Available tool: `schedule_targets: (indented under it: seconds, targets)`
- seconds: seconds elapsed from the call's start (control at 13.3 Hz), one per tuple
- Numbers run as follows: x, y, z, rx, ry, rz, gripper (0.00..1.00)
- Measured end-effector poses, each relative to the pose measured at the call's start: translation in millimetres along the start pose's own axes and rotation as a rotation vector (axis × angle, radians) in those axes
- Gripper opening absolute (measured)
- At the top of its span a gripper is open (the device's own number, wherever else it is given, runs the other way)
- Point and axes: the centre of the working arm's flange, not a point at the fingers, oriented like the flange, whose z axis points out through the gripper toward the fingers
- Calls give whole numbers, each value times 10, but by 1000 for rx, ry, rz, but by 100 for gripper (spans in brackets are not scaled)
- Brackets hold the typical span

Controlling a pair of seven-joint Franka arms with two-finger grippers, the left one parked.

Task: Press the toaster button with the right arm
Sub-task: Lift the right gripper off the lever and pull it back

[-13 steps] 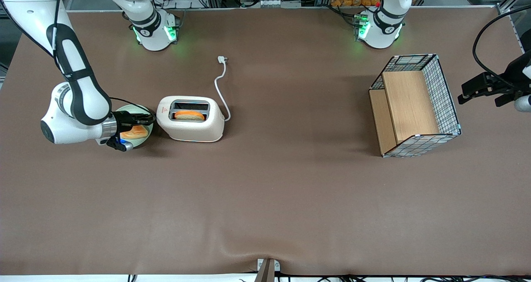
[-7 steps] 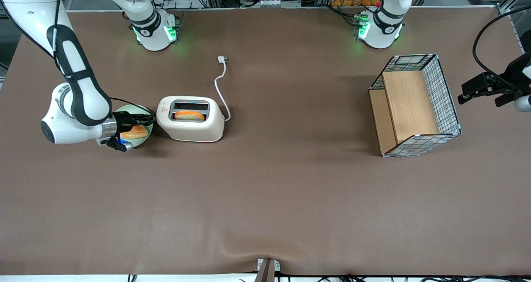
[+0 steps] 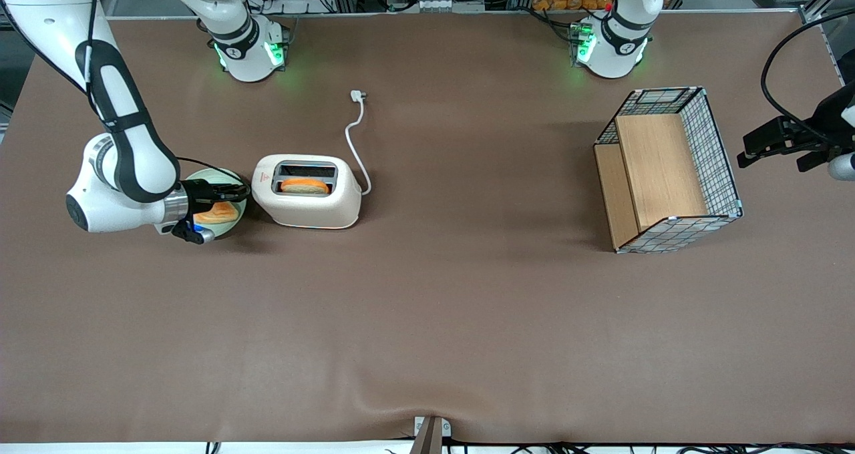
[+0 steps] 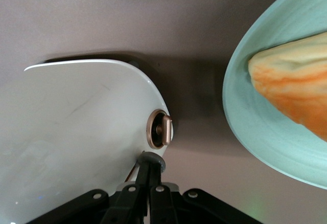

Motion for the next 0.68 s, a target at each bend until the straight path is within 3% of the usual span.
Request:
schedule_targets:
  seconds: [0.3,0.6,0.68]
  targets:
    - [-6,-135,-139,-1,18,-26,11]
    - [-262,-450,-646,8,37,-35,13]
    - [-366,-555,-851,6,47,-38,20]
